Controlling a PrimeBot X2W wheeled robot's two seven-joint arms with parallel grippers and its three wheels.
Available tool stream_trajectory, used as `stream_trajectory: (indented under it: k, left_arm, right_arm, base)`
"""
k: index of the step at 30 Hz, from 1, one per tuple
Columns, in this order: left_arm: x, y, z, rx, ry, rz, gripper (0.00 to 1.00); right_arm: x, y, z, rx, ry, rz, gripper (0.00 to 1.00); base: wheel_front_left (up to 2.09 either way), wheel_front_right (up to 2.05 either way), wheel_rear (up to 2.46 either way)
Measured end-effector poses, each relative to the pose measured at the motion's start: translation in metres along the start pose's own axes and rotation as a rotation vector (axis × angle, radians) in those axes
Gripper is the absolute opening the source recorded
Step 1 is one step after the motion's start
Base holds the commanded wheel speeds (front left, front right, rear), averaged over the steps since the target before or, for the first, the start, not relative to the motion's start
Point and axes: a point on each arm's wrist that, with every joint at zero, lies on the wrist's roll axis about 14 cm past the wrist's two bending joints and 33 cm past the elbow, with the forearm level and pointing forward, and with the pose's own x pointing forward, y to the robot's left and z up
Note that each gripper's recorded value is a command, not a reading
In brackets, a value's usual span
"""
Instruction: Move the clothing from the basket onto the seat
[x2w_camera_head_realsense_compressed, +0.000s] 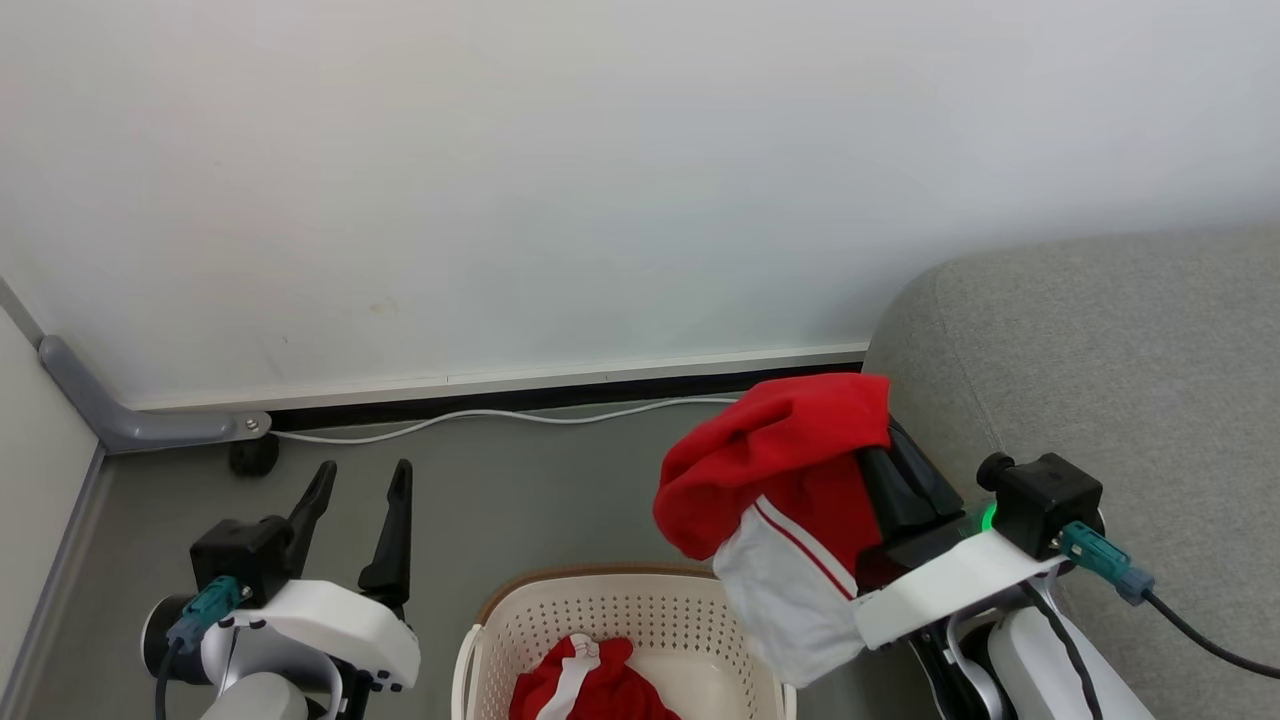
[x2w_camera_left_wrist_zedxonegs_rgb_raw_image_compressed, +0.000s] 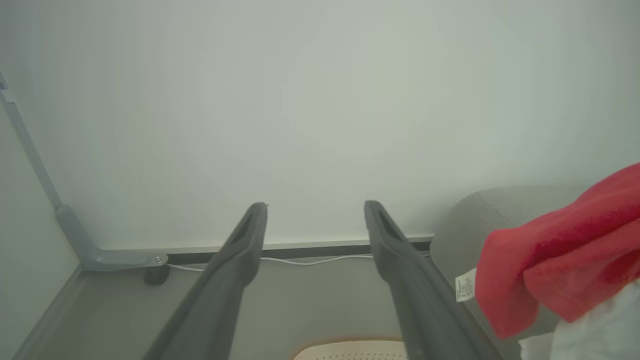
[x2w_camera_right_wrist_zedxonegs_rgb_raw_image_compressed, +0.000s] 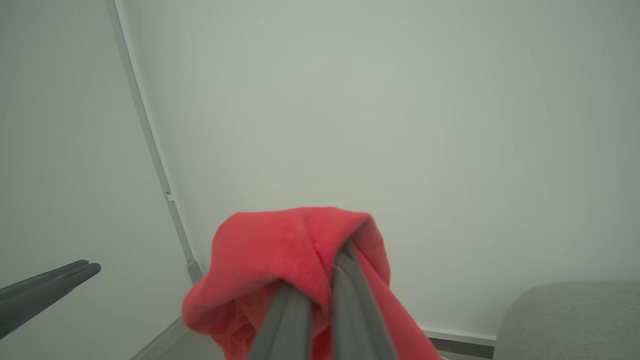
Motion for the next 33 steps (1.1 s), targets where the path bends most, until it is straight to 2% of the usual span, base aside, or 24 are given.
stream_trajectory:
  k: [5,14,27,33]
  left_arm:
    - [0.003,-0.016,0.001,0.004,-0.008,-0.047,1.0]
    - [0.005,-0.077,-0.01,0.001,0.016,-0.233,1.0]
    - [-0.003,-0.185,-0.033,-0.02,0.089,-0.563,1.0]
    - [-0.008,-0.224,-0.049,-0.018,0.142,-0.689,1.0]
  right_arm:
    - [-0.003,-0.007,0.003,-0.005,-0.007,-0.024,0.0]
    - [-0.021,-0.038,0.016,-0.039,-0.034,-0.124,0.0]
    - [-0.082,-0.108,0.046,-0.118,-0.085,-0.388,0.0]
    - [-0.117,-0.135,0.057,-0.147,-0.099,-0.512,0.0]
  base:
    - [0.0,0.0,0.0]
    - [0.0,0.0,0.0]
    - [0.0,0.0,0.0]
    - [0.0,0.0,0.0]
